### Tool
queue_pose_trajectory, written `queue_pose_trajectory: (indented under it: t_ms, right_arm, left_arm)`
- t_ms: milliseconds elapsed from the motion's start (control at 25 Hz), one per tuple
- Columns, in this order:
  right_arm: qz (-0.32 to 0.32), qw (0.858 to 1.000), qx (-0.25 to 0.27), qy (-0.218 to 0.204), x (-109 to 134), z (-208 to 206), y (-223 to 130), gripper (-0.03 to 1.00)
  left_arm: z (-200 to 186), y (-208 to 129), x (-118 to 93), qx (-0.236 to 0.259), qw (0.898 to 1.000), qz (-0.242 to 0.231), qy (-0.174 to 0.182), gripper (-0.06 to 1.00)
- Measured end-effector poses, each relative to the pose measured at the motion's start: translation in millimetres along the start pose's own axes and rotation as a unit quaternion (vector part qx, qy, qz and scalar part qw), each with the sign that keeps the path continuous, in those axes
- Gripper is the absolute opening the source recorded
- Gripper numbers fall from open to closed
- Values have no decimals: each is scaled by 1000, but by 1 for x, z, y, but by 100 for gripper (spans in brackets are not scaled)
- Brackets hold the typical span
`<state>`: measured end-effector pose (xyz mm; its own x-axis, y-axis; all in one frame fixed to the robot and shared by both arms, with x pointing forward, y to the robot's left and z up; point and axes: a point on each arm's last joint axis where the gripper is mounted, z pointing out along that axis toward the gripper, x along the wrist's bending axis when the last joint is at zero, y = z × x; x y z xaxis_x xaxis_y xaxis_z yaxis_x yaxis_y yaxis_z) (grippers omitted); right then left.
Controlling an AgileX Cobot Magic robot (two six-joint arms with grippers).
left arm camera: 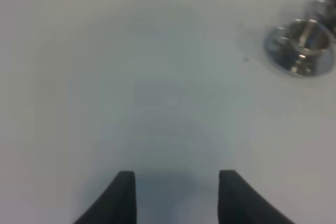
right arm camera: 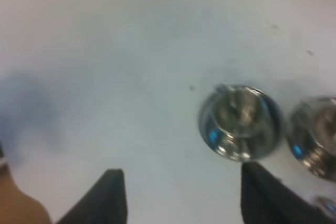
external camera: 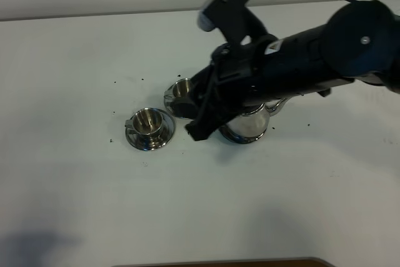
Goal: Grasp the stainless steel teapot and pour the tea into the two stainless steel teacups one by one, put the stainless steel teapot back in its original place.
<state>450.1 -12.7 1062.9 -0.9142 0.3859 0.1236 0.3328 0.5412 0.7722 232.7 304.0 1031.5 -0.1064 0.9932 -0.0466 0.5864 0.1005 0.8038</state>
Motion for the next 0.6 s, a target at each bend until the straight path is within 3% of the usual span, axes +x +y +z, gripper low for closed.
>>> queue_pose_trajectory:
  t_ms: [440,600]
  right_arm:
    - [-1,996,64,57,-4,63,15,48]
    - [-3,993,98,58,-9,84,30,48]
  left_arm:
    - [-1,-1,0,-3,1000,-6,9,43]
    - [-1,-1,0,-3,1000,-6,9,43]
